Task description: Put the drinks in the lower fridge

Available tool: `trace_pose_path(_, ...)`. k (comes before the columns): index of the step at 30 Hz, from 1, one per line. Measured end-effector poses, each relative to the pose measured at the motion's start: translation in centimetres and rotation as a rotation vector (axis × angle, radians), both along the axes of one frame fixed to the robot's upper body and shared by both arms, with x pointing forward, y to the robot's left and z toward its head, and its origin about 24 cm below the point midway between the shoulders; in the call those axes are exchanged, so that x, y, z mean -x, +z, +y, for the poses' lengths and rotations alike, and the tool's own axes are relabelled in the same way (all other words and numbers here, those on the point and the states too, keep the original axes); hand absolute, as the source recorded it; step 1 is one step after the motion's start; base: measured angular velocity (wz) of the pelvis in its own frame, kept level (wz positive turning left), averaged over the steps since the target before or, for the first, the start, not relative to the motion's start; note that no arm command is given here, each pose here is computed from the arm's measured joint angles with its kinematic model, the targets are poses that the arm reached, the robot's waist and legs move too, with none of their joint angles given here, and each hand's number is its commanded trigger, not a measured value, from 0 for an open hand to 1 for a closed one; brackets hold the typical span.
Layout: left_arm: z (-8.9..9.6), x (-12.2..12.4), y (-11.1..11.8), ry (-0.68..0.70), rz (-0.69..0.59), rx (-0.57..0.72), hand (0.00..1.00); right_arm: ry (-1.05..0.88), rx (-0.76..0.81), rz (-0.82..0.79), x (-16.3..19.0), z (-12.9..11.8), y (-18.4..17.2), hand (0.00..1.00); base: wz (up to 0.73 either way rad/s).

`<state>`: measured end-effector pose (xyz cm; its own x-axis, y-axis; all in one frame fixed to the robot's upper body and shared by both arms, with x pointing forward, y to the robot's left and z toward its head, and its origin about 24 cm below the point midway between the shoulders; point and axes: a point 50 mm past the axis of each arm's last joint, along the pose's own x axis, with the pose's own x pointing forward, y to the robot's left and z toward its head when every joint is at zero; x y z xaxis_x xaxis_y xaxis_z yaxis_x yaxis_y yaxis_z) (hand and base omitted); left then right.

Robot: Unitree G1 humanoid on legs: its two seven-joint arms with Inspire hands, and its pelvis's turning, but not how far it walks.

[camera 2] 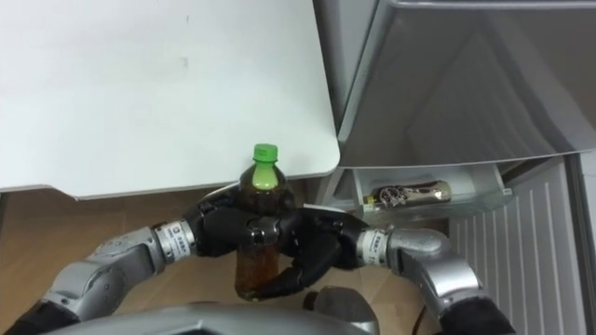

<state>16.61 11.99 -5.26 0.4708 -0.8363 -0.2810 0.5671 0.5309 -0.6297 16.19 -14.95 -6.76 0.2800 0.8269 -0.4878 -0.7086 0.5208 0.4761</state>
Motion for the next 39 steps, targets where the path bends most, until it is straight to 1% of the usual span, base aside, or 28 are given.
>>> trace_pose_path(4, 0.0, 0.0, 0.0, -0.001, -0.006, -0.005, 1.0, -0.018, -0.014, 0.01, 0.1, 0.3, -0.1, 0.0, 0.0)
trace_pose_path(11, -0.2, 0.0, -0.2, -0.08, -0.068, -0.111, 1.0, -0.032, 0.0, 0.055, 0.8, 0.6, -1.0, 0.0, 0.0)
trace_pose_path(14, -0.3, -0.2, -0.1, -0.099, -0.085, -0.128, 1.0, -0.038, -0.002, 0.061, 0.9, 0.6, -1.0, 0.0, -0.02)
trace_pose_path(22, -0.6, -0.8, 0.4, -0.117, -0.143, -0.145, 1.0, -0.159, -0.1, 0.128, 1.3, 0.8, -1.2, 0.0, -0.07)
trace_pose_path(27, -0.7, -1.0, 0.6, -0.106, -0.16, -0.158, 1.0, -0.214, -0.132, 0.152, 1.4, 1.0, -1.2, 0.0, -0.01)
trace_pose_path(29, -0.8, -1.2, 0.9, -0.1, -0.182, -0.176, 1.0, -0.236, -0.142, 0.146, 1.3, 1.1, -1.2, 0.0, 0.0)
trace_pose_path(33, -1.3, -1.6, 2.0, -0.118, -0.281, -0.243, 1.0, -0.309, -0.193, 0.15, 1.2, 1.3, -1.1, 0.0, 0.0)
trace_pose_path(37, -1.7, -1.8, 2.6, -0.119, -0.329, -0.261, 1.0, -0.361, -0.251, 0.169, 1.7, 1.4, -1.1, 0.0, 0.0)
trace_pose_path(38, -1.7, -1.9, 2.6, -0.119, -0.334, -0.264, 1.0, -0.365, -0.254, 0.17, 1.7, 1.4, -1.1, 0.77, -0.04)
trace_pose_path(39, -1.7, -1.9, 2.7, -0.118, -0.336, -0.266, 1.0, -0.377, -0.261, 0.175, 1.7, 1.4, -1.1, 1.0, -0.04)
